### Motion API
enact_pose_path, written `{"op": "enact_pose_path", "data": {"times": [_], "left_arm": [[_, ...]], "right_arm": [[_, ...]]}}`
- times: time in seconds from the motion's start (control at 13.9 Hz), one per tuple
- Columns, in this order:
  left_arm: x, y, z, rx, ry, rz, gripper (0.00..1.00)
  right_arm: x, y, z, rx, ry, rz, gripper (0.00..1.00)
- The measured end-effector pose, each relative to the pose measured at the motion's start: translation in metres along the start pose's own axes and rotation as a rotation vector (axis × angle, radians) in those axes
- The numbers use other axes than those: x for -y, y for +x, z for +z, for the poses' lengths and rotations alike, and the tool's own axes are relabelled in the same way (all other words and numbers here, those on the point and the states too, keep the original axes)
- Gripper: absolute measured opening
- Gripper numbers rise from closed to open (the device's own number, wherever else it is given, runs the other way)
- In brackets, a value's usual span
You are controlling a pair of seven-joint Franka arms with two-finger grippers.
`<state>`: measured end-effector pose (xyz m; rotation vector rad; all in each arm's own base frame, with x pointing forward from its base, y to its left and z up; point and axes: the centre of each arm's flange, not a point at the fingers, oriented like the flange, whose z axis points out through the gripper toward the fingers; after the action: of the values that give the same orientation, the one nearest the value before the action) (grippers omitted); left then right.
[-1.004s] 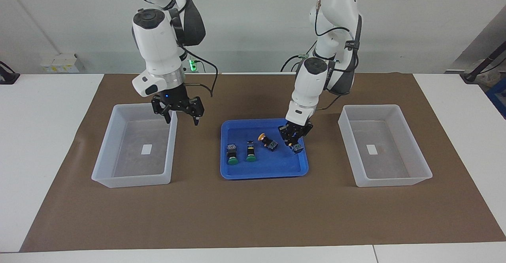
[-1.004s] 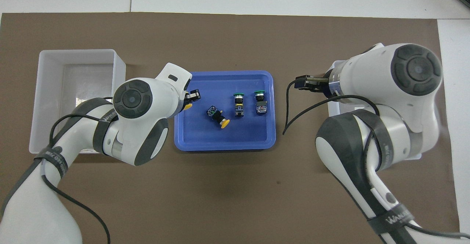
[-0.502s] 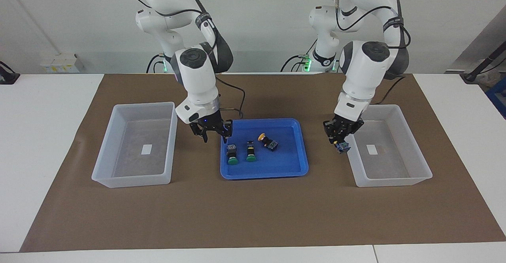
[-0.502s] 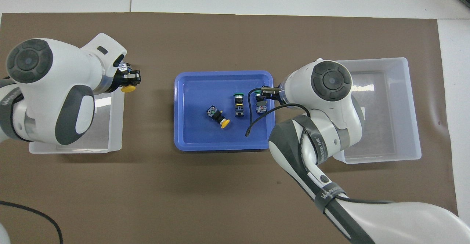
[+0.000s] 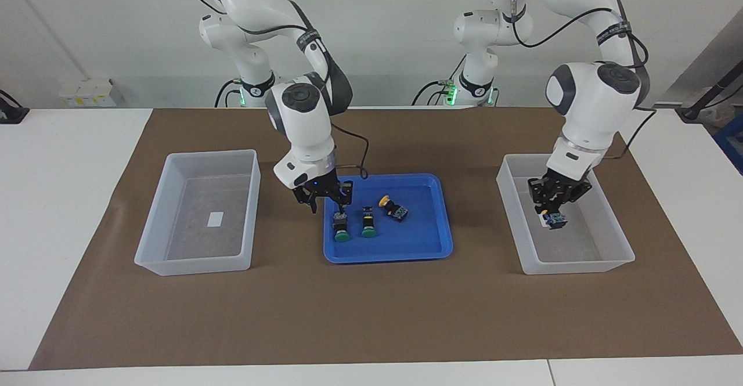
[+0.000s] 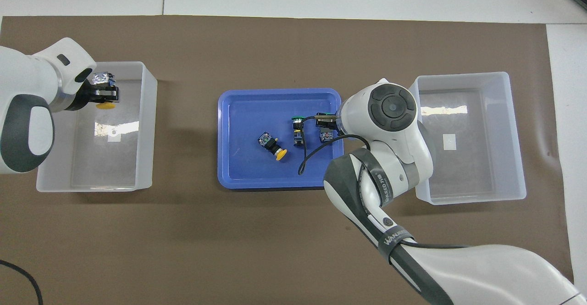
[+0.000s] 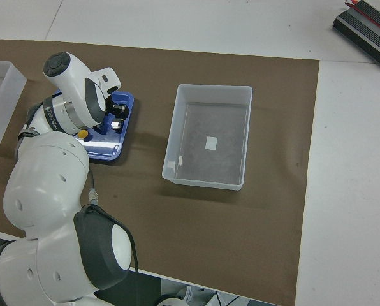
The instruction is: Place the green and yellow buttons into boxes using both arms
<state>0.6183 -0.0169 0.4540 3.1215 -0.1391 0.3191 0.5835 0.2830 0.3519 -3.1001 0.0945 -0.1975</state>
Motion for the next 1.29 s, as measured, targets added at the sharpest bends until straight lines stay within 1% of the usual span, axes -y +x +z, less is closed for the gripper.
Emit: {"op": "enact_pose_path", "data": {"times": [0.07, 0.14, 0.22, 0.36, 0.43, 0.65, 0.79, 1.08, 1.29], "left_arm": [[0.002, 0.001, -0.001, -0.004, 0.001, 0.002, 0.37], [0.002, 0.001, -0.002, -0.010, 0.001, 0.004, 0.37], [0.001, 0.002, -0.003, -0.014, 0.001, 0.008, 0.44], [0.001, 0.003, -0.004, -0.023, 0.002, 0.023, 0.68], [0.001, 0.004, -0.005, -0.028, 0.002, 0.027, 0.78], [-0.003, 0.009, -0.012, -0.044, 0.000, 0.030, 0.77], [-0.016, 0.010, -0.012, -0.045, -0.008, 0.001, 0.77], [-0.088, 0.009, -0.011, -0.038, -0.040, -0.125, 0.77], [-0.139, 0.003, -0.011, -0.029, -0.061, -0.231, 0.77]], "right_arm": [[0.008, -0.004, 0.008, -0.003, 0.000, -0.016, 0.62], [0.014, -0.007, 0.014, -0.005, -0.004, -0.026, 0.62], [0.018, -0.009, 0.019, -0.004, -0.011, -0.031, 0.62], [0.021, -0.012, 0.028, -0.010, -0.037, -0.038, 0.63], [0.021, -0.013, 0.031, -0.013, -0.049, -0.040, 0.63], [0.022, -0.013, 0.032, -0.018, -0.057, -0.048, 0.63], [0.023, -0.013, 0.032, -0.023, -0.054, -0.050, 0.63], [0.029, -0.016, 0.038, -0.029, -0.046, -0.052, 0.62], [0.029, -0.017, 0.042, -0.029, -0.056, -0.061, 0.63]]}}
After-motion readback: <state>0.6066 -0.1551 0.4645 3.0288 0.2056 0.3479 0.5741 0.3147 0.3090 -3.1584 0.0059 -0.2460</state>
